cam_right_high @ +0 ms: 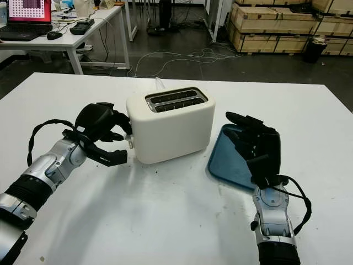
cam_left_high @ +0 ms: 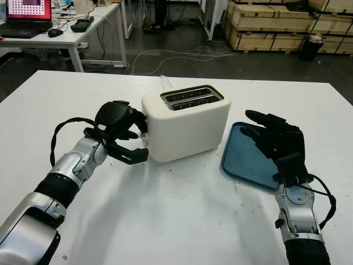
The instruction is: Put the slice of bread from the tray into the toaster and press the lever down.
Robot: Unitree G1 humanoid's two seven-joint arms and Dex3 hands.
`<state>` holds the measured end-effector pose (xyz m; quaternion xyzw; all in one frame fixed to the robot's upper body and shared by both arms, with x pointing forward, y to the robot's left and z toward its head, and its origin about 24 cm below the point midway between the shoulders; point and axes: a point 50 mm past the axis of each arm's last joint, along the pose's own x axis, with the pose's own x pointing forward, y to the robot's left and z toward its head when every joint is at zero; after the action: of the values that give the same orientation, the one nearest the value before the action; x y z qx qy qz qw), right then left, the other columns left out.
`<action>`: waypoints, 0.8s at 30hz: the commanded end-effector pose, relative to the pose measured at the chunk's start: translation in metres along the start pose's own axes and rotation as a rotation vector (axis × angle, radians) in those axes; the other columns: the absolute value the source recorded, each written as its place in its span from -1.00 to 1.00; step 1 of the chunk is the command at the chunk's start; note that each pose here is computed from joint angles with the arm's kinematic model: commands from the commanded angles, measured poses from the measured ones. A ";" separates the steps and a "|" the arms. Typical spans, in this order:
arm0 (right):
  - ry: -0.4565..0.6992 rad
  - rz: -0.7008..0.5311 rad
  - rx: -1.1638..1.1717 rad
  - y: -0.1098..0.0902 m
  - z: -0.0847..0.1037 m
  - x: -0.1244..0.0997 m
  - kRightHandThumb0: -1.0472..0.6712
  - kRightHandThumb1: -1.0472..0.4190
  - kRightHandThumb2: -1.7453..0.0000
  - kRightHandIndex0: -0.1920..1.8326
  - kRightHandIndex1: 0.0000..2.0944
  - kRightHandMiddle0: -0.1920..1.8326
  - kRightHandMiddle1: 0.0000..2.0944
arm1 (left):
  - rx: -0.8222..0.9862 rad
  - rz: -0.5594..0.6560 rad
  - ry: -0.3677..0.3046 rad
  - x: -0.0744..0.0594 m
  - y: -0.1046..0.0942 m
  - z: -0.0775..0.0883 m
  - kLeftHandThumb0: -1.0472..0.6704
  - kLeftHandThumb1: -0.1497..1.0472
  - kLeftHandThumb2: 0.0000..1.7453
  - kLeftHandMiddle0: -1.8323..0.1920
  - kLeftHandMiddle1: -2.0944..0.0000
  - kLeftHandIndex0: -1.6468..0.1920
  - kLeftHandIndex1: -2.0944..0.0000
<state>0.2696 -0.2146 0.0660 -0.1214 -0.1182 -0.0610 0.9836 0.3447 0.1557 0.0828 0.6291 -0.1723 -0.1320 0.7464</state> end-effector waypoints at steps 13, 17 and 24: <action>0.004 0.011 0.012 0.003 0.000 0.002 -0.44 -0.83 0.96 0.39 -0.99 0.21 -1.00 | -0.021 -0.109 -0.130 -0.022 -0.030 0.038 -0.07 0.75 -0.98 0.18 -0.60 -0.34 0.58; 0.008 0.012 0.020 0.004 0.001 0.002 -0.44 -0.83 0.96 0.39 -0.99 0.21 -1.00 | -0.003 0.014 -0.120 -0.022 -0.017 0.033 -0.06 0.68 -1.00 0.10 -0.65 -0.36 0.54; 0.006 0.024 0.020 0.004 0.000 0.002 -0.45 -0.83 0.96 0.39 -0.99 0.21 -1.00 | 0.000 0.078 -0.106 -0.023 -0.002 0.023 -0.05 0.72 -0.99 0.09 -0.62 -0.31 0.54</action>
<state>0.2701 -0.2115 0.0650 -0.1197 -0.1157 -0.0506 0.9847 0.3225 0.1656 0.0929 0.6302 -0.2200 -0.0828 0.7399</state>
